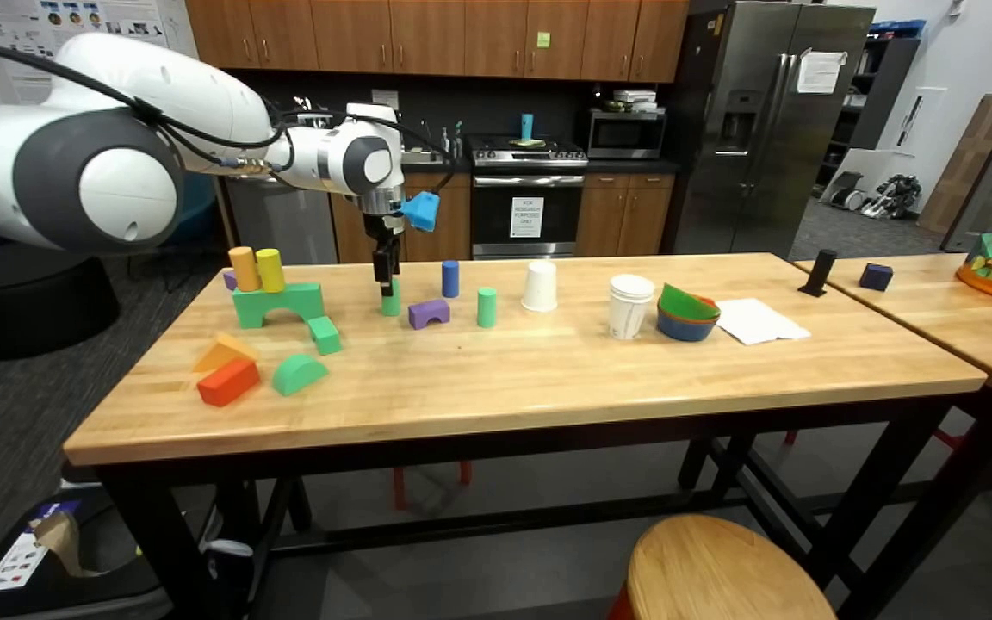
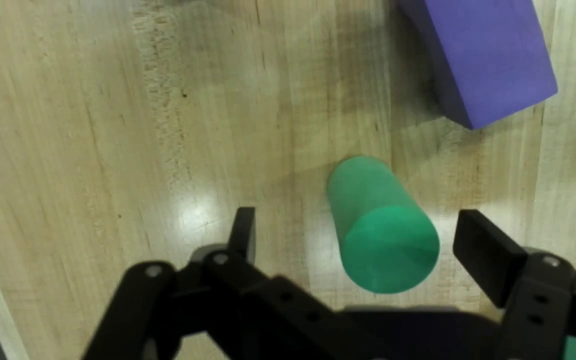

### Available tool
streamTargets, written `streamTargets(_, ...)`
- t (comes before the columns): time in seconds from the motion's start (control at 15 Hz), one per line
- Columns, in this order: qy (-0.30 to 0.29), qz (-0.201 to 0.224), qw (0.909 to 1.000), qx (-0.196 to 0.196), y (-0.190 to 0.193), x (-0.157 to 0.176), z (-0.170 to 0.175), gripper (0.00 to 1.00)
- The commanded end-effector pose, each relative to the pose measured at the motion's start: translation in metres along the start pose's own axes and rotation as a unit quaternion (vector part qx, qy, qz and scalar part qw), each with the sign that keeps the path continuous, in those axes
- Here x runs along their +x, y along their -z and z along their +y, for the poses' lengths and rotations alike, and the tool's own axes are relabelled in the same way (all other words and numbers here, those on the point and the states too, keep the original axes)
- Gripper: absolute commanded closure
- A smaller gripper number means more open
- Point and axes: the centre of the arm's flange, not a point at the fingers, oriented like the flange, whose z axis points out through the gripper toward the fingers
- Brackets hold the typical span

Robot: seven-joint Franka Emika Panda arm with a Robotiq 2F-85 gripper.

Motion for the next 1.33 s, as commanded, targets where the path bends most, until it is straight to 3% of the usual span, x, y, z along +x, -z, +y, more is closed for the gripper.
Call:
streamTargets(0.0, -0.006, -0.006, 0.9999, -0.010, -0.0013, -0.0009, -0.0016, 0.00)
streamTargets(0.4, -0.011, -0.011, 0.9998, -0.012, 0.0001, -0.0042, -0.0032, 0.00)
streamTargets(0.47, -0.011, -0.011, 0.9998, -0.011, 0.0006, -0.0045, -0.0037, 0.25)
streamTargets(0.6, -0.012, -0.009, 0.9998, -0.010, 0.0013, -0.0049, -0.0042, 0.31)
streamTargets(1.0, -0.011, -0.008, 0.9999, -0.005, 0.0009, -0.0041, -0.0039, 0.79)
streamTargets(1.07, -0.011, -0.009, 0.9999, -0.004, 0.0005, -0.0040, -0.0040, 0.84)
streamTargets(1.27, -0.011, -0.009, 0.9999, -0.001, -0.0003, -0.0034, -0.0042, 0.84)
